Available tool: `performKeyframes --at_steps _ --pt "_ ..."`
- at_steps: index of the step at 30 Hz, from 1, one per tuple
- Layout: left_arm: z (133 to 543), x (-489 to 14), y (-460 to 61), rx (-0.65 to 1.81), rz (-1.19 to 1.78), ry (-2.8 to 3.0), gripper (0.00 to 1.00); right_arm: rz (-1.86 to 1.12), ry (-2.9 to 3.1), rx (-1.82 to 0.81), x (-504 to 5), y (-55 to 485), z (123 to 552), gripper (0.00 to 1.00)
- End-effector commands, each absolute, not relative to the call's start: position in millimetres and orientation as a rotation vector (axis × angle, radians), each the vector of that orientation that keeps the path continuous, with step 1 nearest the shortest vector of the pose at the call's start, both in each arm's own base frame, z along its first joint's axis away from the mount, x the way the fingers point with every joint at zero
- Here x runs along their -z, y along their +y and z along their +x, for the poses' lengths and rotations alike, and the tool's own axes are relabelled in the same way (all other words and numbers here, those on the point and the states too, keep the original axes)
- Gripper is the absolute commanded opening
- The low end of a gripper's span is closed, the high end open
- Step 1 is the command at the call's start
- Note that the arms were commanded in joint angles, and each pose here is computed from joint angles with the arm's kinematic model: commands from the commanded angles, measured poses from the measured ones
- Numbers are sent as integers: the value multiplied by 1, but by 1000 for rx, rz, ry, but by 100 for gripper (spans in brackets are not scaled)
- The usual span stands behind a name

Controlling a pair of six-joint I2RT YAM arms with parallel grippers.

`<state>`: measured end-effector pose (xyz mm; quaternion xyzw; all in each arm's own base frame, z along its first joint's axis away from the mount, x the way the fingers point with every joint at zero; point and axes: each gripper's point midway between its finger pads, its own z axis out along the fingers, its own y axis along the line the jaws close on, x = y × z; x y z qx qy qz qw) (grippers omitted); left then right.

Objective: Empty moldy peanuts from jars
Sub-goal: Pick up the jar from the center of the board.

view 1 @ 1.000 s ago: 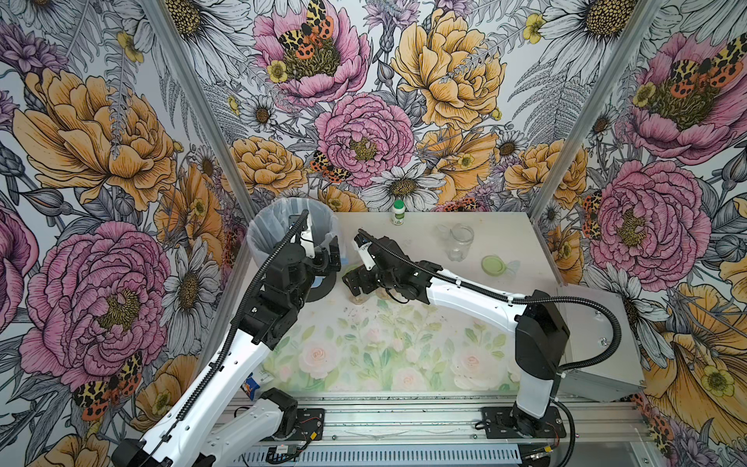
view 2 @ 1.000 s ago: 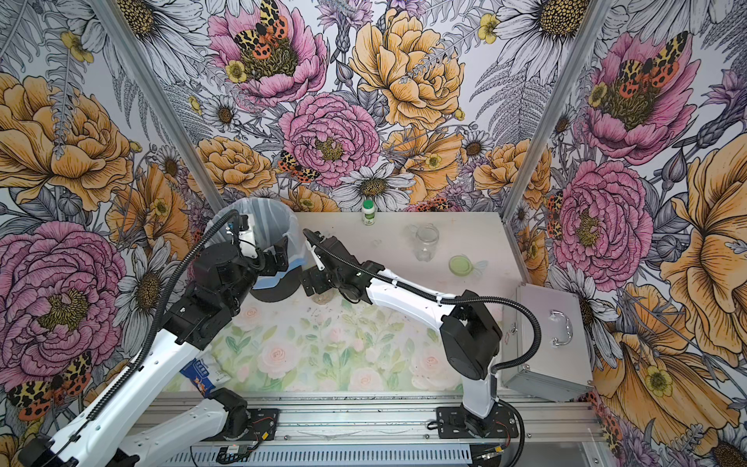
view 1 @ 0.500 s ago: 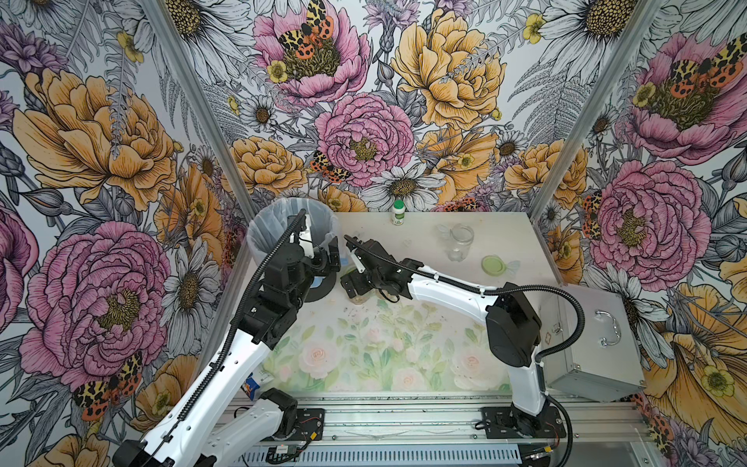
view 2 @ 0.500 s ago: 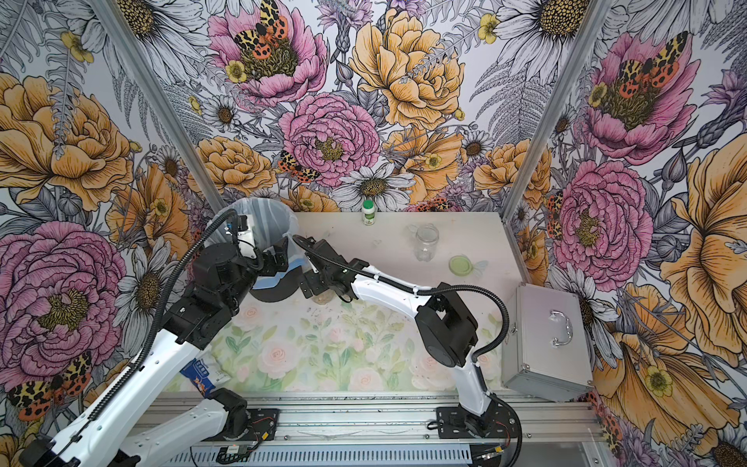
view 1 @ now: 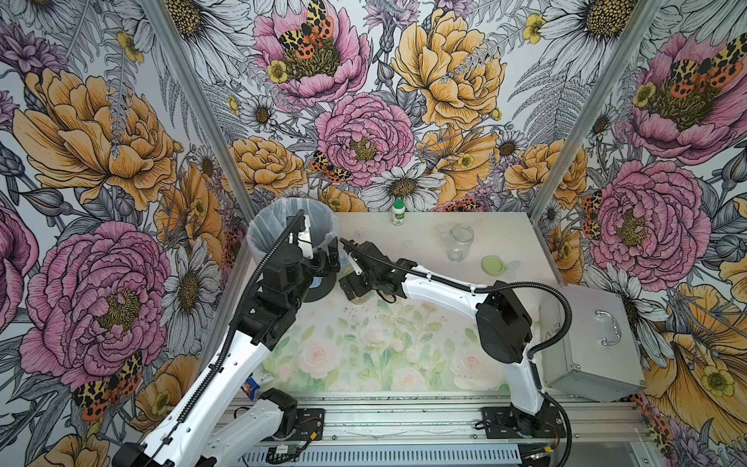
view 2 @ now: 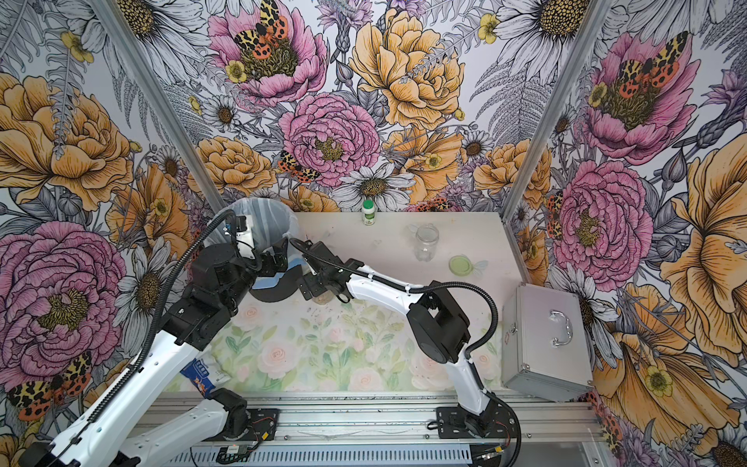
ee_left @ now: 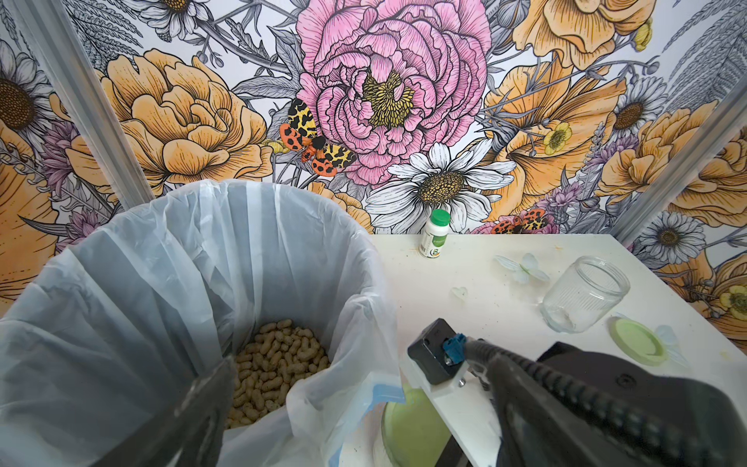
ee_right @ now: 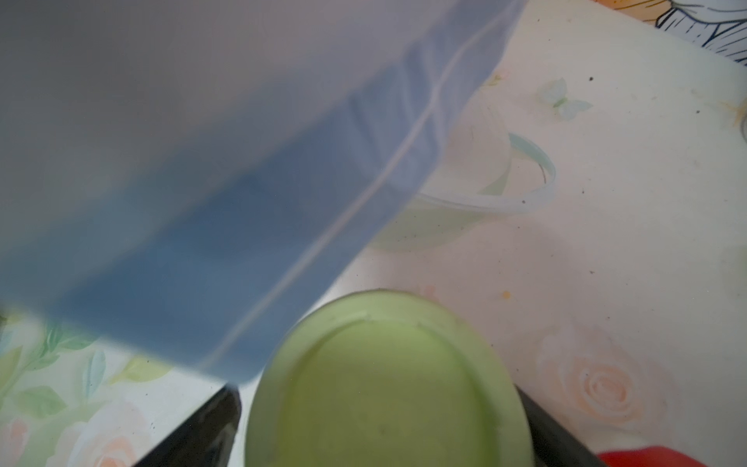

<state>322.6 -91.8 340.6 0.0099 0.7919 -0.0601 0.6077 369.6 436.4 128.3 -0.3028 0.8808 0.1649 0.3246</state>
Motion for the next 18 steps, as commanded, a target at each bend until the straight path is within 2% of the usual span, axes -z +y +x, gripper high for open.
performKeyframes --at_steps 1,14,18 --pt "321 -348 -92 179 9 1797 99 -804 2306 -417 -127 442 372 97" --pt "322 -349 -94 190 19 1795 99 -810 2346 -375 -106 437 374 90" --pt "323 -349 -93 189 17 1796 99 -813 2355 -371 -101 437 373 83"
